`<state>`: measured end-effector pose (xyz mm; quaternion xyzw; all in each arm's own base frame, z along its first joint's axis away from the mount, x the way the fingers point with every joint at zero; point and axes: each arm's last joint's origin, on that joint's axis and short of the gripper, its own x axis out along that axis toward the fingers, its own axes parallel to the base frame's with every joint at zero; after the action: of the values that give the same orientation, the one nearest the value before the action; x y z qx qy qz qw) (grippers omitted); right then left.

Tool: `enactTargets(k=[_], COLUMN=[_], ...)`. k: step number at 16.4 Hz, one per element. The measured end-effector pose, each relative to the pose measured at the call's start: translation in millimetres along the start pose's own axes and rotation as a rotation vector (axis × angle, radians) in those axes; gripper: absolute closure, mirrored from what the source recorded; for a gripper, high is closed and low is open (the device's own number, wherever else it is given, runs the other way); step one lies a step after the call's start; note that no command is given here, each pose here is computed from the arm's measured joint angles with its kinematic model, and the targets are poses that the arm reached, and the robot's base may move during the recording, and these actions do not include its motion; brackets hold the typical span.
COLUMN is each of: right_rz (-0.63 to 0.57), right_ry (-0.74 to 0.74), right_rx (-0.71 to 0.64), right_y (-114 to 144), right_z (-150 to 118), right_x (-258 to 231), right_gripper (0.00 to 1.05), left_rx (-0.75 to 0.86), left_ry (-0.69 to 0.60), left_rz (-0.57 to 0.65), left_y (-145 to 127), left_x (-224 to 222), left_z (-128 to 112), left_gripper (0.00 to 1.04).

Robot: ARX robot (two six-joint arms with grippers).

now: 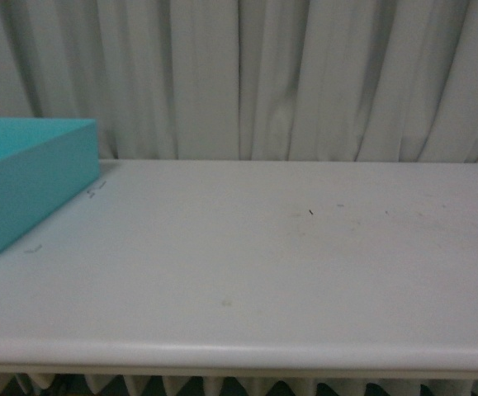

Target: Wind up and store yellow beetle toy

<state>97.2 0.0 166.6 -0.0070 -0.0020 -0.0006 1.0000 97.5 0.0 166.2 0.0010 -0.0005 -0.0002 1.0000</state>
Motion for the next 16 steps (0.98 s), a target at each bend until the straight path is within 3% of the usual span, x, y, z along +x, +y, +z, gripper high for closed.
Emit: enactTargets(k=[16], right_rz=[0.000], right_ry=[0.005], right_rx=[0.004], right_y=[0.0], right_z=[-0.4], right_x=[0.0], right_gripper=[0.07], left_rx=[0.000], left_ry=[0.004], left_rz=[0.002], left_y=[0.0], left_x=[0.0], left_z=[-0.4], left_gripper=[0.07])
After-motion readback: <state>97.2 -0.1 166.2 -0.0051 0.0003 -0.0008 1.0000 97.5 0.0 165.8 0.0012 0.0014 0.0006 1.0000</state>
